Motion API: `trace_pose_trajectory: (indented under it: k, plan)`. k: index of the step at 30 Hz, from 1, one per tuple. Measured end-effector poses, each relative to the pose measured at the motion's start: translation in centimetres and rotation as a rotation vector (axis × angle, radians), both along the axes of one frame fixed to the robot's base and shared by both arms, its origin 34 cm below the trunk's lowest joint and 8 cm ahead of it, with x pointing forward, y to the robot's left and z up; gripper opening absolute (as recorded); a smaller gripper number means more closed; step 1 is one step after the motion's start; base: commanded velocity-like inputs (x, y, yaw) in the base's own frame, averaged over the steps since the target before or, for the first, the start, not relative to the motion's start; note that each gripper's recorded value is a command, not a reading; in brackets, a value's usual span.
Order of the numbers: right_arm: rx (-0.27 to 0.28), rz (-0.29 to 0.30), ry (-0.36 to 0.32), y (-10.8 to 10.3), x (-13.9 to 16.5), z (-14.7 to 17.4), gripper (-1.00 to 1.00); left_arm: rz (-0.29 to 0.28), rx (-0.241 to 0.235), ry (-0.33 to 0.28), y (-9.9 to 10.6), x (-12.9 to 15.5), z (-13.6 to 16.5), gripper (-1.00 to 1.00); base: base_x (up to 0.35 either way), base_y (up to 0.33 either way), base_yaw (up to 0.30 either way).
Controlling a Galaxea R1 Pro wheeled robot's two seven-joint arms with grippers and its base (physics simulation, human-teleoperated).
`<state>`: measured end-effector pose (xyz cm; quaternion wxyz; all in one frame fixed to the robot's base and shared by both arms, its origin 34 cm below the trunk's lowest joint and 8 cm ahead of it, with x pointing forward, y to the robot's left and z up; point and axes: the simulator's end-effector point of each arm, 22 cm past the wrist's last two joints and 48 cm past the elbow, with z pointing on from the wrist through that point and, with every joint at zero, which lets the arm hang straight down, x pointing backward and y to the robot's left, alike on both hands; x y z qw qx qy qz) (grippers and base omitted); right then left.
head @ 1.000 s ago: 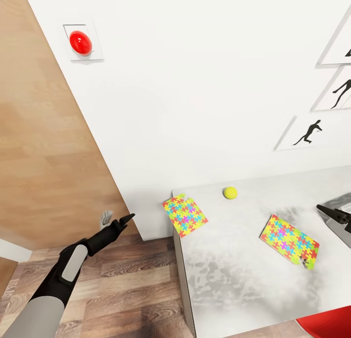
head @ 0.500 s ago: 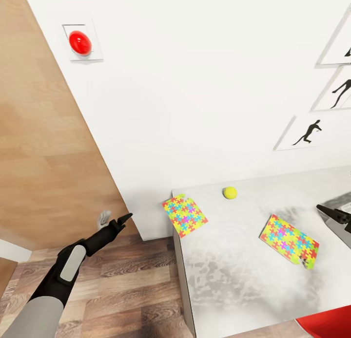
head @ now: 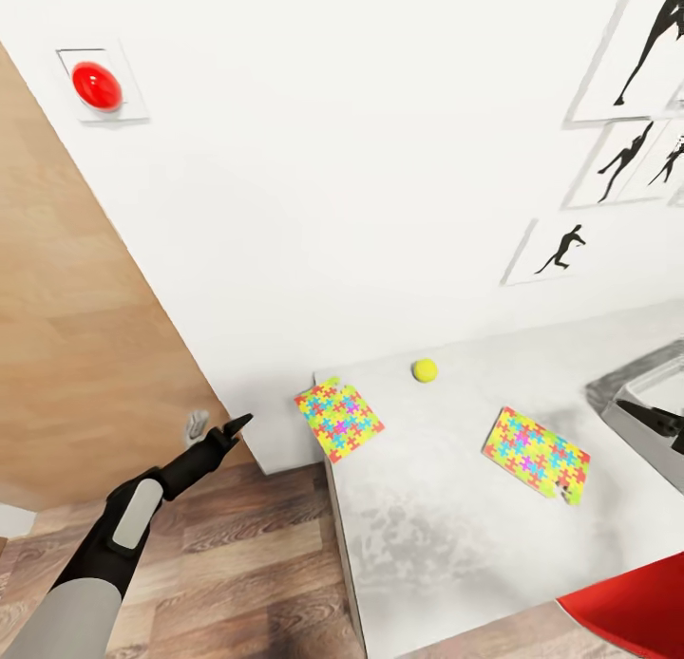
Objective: Put all the toys in the child's room - the three board games (two on the bed and one on the table), the two jigsaw puzzles on the table, and the tennis ball on the table - inside the toy box on the table in the child's room.
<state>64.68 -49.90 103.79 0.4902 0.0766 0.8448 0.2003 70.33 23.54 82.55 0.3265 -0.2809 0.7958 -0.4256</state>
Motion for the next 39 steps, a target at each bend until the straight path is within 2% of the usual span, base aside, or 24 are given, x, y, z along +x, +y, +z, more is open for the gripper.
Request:
trace_pose_trajectory:
  k: [30, 39]
  plan:
    - [0.001, 0.003, -0.002, 0.07, 0.01, 0.04, 1.0, 0.005, -0.001, -0.008, 0.2, 0.18, 0.28, 1.0, 0.0, 0.0, -0.027]
    - [0.002, 0.003, -0.002, 0.07, -0.01, 0.04, 1.0, 0.006, -0.001, -0.007, 0.2, 0.18, 0.27, 1.0, 0.0, 0.0, -0.146]
